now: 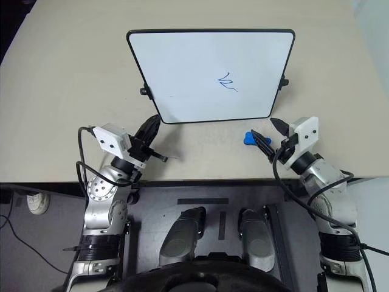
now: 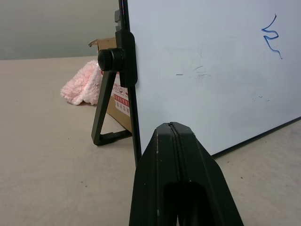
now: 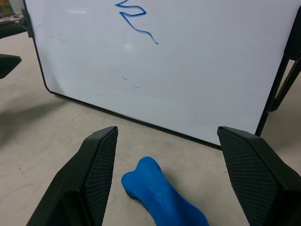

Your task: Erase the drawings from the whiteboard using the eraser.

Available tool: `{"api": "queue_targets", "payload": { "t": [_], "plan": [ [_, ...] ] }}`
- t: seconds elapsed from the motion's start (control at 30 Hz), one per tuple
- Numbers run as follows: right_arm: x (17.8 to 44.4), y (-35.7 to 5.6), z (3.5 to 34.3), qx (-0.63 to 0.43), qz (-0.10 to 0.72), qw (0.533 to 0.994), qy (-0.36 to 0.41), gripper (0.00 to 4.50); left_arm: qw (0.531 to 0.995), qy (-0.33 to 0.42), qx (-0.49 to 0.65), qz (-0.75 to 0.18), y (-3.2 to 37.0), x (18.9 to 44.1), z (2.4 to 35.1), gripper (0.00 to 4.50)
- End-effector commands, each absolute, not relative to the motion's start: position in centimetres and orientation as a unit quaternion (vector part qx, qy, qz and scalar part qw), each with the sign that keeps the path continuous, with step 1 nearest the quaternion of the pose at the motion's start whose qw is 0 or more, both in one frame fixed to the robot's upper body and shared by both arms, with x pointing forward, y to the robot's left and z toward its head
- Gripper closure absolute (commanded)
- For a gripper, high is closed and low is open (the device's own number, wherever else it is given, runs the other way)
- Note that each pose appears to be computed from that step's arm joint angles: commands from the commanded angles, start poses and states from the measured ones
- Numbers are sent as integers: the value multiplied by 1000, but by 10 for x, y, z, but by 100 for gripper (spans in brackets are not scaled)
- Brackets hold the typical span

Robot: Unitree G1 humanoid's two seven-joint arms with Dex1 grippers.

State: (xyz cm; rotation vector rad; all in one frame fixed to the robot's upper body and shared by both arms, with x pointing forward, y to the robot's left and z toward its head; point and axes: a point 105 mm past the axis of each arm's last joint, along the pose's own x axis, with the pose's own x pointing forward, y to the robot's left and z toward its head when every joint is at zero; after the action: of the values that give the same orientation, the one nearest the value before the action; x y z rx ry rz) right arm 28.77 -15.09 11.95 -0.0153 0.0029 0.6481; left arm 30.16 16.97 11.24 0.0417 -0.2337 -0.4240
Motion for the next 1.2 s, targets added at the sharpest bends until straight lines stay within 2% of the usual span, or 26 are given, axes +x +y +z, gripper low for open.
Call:
{"api": "queue_targets", "payload": {
  "t": [0.03,0.23,0.43,0.77,0.97,1.2],
  "plan": [
    [285,-154,133,-20,317,948,-18,93,964,-145,24,-221,165,302,129,450],
    [282,-153,136,-38,328,944,-12,93,964,-147,22,-219,162,302,128,450],
    [279,-151,142,-100,366,925,-1,93,966,-146,16,-210,163,302,125,450],
    [276,-145,133,-213,453,865,47,93,967,-152,18,-206,158,297,124,450],
    [287,-143,116,-248,470,843,82,93,967,-146,13,-209,156,297,119,450],
    [304,-148,104,-257,457,846,92,93,965,-150,5,-214,149,300,117,450]
  ]
}}
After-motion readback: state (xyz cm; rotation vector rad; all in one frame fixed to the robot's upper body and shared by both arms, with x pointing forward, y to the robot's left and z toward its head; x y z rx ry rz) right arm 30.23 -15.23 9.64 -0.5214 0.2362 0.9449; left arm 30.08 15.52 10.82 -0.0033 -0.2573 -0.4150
